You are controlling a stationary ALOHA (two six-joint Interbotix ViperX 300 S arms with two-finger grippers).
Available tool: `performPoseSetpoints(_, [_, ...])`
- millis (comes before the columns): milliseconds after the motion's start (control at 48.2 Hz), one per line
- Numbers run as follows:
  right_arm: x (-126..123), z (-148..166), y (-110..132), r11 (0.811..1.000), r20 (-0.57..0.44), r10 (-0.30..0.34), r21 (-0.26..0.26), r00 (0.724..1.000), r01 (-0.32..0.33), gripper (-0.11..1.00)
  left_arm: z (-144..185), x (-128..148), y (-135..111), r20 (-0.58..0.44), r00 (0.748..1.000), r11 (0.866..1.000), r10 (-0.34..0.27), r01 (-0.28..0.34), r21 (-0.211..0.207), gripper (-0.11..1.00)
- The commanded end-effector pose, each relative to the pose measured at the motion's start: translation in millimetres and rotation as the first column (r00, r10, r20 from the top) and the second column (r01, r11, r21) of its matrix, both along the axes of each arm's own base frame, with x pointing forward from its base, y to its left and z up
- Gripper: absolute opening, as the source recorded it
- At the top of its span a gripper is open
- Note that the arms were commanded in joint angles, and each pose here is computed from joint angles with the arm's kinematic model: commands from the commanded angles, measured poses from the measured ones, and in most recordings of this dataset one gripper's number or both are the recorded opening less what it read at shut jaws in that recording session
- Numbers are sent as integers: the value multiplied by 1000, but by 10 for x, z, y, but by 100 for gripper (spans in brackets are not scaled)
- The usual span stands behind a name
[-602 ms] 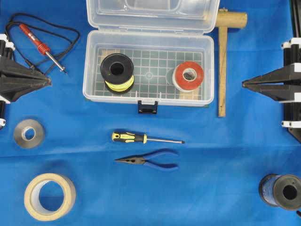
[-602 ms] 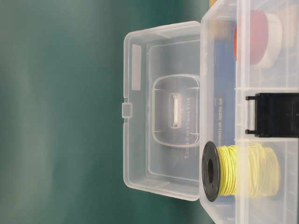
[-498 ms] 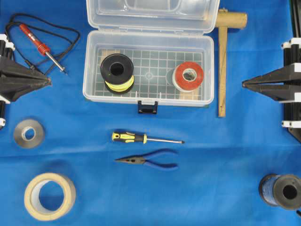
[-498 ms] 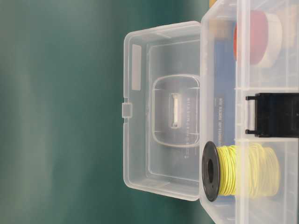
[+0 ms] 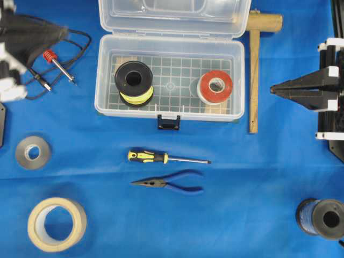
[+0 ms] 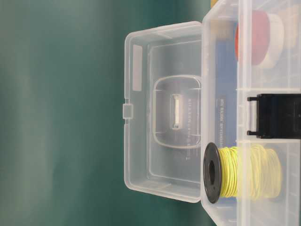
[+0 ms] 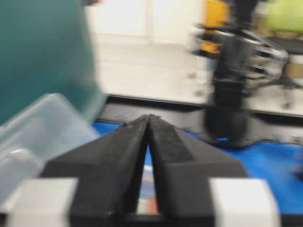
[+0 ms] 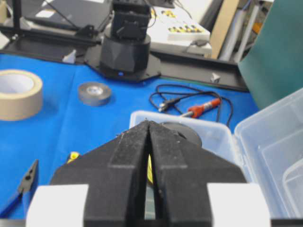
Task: Close the tool box with the left arm.
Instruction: 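Move the left gripper up and over to the raised clear lid's edge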
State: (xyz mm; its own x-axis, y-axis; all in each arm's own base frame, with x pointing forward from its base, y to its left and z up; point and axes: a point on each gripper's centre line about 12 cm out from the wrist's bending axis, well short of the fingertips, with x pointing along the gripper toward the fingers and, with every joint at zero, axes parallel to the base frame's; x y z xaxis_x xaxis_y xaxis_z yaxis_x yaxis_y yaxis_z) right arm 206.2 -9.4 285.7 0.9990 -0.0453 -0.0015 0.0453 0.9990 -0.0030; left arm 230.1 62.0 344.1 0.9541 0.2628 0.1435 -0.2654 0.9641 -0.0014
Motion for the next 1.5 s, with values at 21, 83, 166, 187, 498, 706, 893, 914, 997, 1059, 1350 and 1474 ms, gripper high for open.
performPoseSetpoints(21, [24, 87, -8, 1000, 12, -3, 2, 1000, 3, 0, 157, 125, 242, 10, 997, 997, 79, -79, 3, 18])
performPoseSetpoints(83, [27, 78, -8, 1000, 6, -3, 3, 1000, 3, 0, 151, 203, 401, -12, 992, 992, 124, -124, -3, 34])
performPoseSetpoints(166, [27, 71, -5, 1000, 0, -2, 3, 1000, 2, 0, 126, 302, 635, -49, 981, 982, 185, -186, -13, 59])
performPoseSetpoints(187, [26, 64, -5, 1000, -1, -2, 3, 1000, 2, 0, 109, 341, 724, -69, 976, 978, 206, -207, -17, 65])
performPoseSetpoints(498, [37, 15, -5, 1000, -34, -2, 3, 999, 2, 0, -66, 776, 1579, -327, 888, 938, 324, -346, -10, 90])
performPoseSetpoints(706, [58, -34, -13, 1000, -55, -5, 4, 998, 5, 0, -259, 1054, 1885, -509, 810, 935, 292, -353, -25, 90])
performPoseSetpoints(893, [75, -72, -14, 1000, -70, -5, 5, 998, 5, 0, -474, 1197, 2106, -619, 738, 938, 269, -346, -5, 90])
performPoseSetpoints(914, [75, -72, -14, 1000, -70, -5, 3, 998, 5, 0, -496, 1206, 2122, -623, 735, 938, 268, -347, -6, 90])
performPoseSetpoints(997, [85, -95, -18, 1000, -80, -6, 4, 997, 7, 0, -557, 1235, 2161, -635, 726, 937, 264, -350, -11, 90])
performPoseSetpoints(1059, [89, -102, -18, 1000, -83, -6, 4, 997, 7, 0, -601, 1252, 2157, -647, 718, 938, 254, -347, -16, 90])
performPoseSetpoints(1350, [91, -105, -18, 1000, -84, -6, 4, 996, 7, 0, -752, 1279, 1947, -741, 651, 947, 162, -314, -69, 90])
performPoseSetpoints(1474, [93, -99, -15, 1000, -83, -5, 2, 997, 5, 0, -737, 1332, 1777, -768, 629, 957, 117, -279, -82, 90])
